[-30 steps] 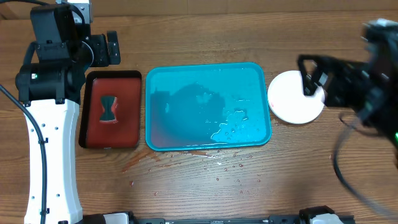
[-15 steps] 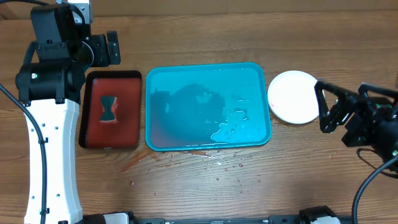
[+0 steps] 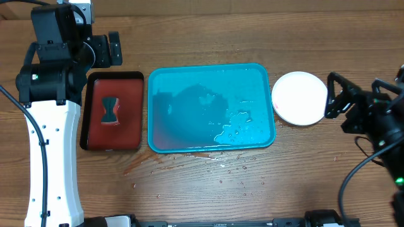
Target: Clean dirty plates on tray and stack at the side
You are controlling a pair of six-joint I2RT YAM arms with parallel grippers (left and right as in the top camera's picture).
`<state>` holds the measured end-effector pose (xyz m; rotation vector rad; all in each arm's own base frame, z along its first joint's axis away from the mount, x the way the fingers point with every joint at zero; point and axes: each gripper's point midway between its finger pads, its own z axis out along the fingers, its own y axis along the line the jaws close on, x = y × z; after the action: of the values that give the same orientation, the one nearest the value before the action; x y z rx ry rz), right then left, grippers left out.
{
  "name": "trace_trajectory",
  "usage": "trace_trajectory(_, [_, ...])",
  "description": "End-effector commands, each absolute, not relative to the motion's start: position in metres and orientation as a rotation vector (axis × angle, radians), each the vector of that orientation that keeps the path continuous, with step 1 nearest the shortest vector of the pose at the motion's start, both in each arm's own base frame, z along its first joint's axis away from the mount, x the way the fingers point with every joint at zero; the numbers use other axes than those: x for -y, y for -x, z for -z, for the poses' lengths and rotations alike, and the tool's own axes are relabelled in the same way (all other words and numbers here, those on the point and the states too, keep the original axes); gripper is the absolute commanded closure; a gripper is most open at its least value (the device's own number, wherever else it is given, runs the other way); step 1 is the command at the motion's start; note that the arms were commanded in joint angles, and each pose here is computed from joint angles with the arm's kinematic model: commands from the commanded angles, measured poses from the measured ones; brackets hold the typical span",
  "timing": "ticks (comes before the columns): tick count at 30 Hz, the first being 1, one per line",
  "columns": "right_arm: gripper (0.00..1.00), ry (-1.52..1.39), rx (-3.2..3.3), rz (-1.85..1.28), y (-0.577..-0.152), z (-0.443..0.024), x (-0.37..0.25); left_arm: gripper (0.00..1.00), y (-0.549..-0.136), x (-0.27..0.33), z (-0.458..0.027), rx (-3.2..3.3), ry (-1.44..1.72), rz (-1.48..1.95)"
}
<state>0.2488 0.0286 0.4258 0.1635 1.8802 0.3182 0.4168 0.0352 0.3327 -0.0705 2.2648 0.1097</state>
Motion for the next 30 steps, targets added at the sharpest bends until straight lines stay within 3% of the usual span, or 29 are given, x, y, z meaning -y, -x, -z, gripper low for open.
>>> trace_trajectory(1, [0.00, -0.067, -1.814, -0.296, -0.243, -0.399, -0.032, 0.00, -0.417, -0.037, -0.331, -2.268, 0.080, -0.107])
trace_trajectory(17, [0.00, 0.066, -1.464, -0.394, -0.238, -0.260, -0.055, 0.00, -0.417, -0.037, -0.331, -2.268, 0.080, -0.107])
trace_trajectory(30, [0.00, 0.049, -1.468, -0.398, -0.238, -0.203, -0.055, 0.00, -0.417, -0.037, -0.331, -2.267, 0.081, -0.107])
